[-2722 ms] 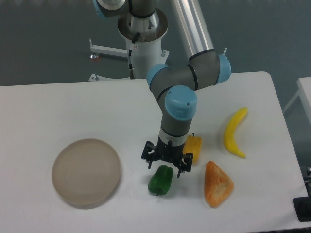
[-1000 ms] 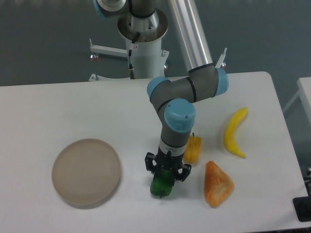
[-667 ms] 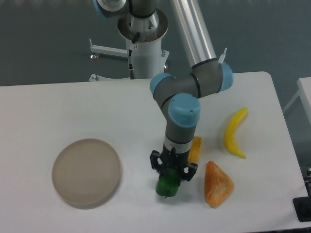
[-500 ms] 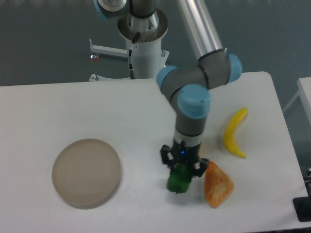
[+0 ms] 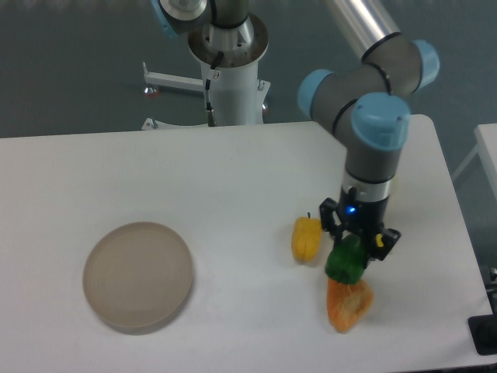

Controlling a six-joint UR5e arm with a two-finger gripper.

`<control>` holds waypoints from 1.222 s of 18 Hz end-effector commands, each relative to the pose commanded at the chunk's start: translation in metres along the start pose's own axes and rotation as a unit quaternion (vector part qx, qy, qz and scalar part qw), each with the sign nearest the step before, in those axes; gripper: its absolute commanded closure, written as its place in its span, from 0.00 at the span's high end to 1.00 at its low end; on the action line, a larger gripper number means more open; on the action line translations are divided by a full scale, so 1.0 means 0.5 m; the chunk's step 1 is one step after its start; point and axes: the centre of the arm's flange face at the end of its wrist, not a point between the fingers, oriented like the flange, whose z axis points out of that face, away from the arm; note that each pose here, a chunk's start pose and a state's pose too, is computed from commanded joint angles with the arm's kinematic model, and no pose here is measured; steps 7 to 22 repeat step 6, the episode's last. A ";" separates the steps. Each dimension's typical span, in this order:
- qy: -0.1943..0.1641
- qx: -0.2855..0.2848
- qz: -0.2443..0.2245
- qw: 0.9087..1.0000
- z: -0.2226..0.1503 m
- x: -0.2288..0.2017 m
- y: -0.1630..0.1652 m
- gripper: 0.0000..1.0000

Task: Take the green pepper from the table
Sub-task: 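Lift the grasped green pepper up off the table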

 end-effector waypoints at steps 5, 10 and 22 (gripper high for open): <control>-0.003 -0.014 0.001 1.000 0.004 0.003 0.003 0.37; -0.003 -0.018 0.002 1.000 0.004 0.003 0.003 0.37; -0.003 -0.018 0.002 1.000 0.004 0.003 0.003 0.37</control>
